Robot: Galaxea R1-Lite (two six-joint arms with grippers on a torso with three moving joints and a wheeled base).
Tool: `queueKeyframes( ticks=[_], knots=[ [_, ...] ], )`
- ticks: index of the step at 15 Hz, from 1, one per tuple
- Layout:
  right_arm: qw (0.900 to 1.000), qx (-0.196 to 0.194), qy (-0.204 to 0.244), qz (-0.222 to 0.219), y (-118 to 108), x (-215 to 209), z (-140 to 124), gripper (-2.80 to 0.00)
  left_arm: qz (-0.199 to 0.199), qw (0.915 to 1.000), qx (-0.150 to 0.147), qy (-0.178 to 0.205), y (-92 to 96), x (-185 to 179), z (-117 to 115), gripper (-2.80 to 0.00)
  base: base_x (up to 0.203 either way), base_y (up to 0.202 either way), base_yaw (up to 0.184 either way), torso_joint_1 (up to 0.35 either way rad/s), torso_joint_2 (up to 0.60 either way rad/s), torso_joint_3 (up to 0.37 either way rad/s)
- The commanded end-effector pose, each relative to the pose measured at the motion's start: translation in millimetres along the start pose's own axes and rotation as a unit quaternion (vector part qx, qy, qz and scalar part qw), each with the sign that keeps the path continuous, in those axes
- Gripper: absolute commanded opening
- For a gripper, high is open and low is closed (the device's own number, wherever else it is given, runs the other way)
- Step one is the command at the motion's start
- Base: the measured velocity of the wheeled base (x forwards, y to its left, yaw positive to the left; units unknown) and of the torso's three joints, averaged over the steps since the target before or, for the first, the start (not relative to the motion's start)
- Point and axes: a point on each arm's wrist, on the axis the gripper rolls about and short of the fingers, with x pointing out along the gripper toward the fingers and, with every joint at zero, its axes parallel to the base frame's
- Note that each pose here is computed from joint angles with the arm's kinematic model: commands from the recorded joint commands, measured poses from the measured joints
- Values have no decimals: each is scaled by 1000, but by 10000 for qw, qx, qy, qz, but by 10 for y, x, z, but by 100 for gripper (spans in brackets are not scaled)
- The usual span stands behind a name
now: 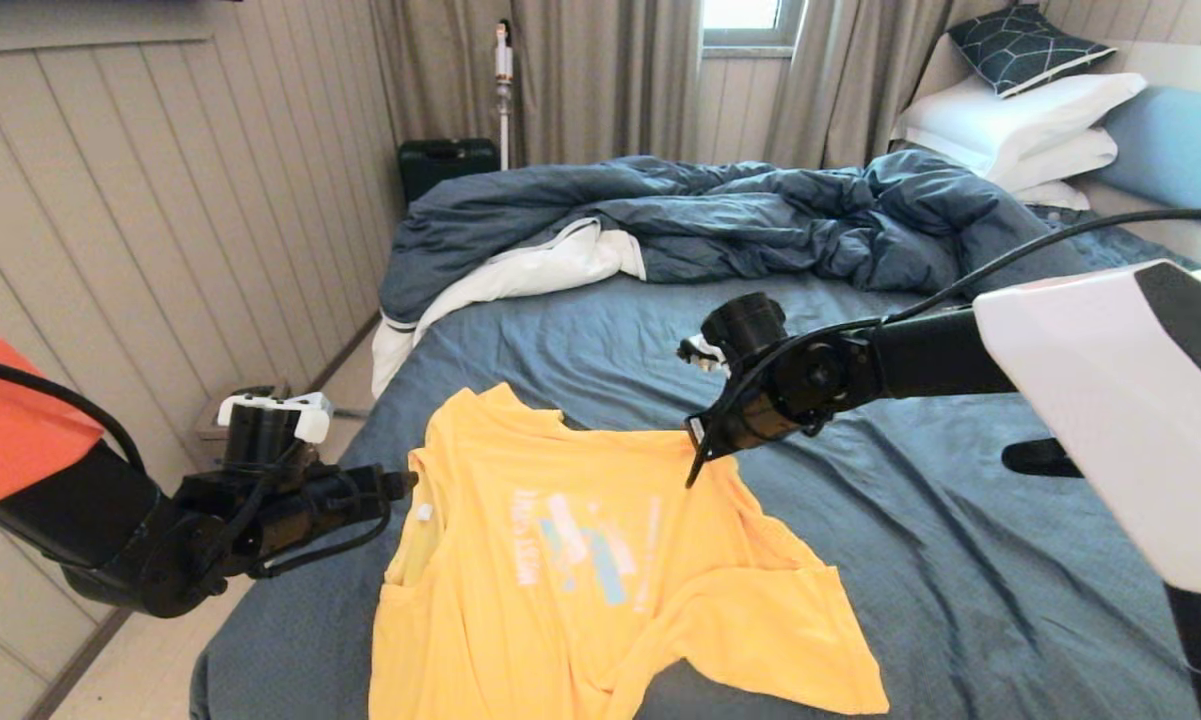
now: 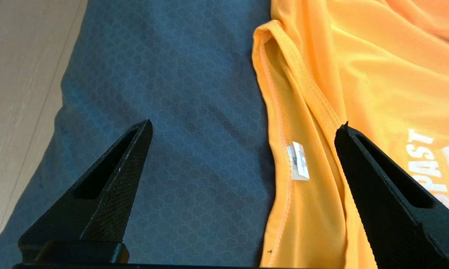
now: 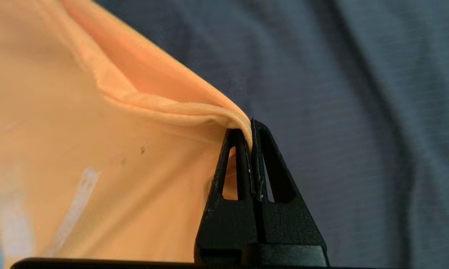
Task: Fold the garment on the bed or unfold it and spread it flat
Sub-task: Unford the yellow T-shirt
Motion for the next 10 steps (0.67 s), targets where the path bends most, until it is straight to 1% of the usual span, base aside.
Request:
queueKeyframes(
  ticks=[1, 6, 10],
  knots=[
    [9998, 50, 58, -162, -110, 169, 5, -280, 1, 10000, -11, -3, 0, 6, -6, 0, 0, 0, 0, 0, 0, 0],
    [9984, 244, 90, -506, -412, 461, 39, -280, 7, 10000, -10, 11, 2, 8, -14, 0, 0, 0, 0, 0, 0, 0],
    [9970, 276, 88, -712, -656, 478, 61, -280, 9, 10000, -9, 18, 3, 12, -17, 0, 0, 0, 0, 0, 0, 0]
  ],
)
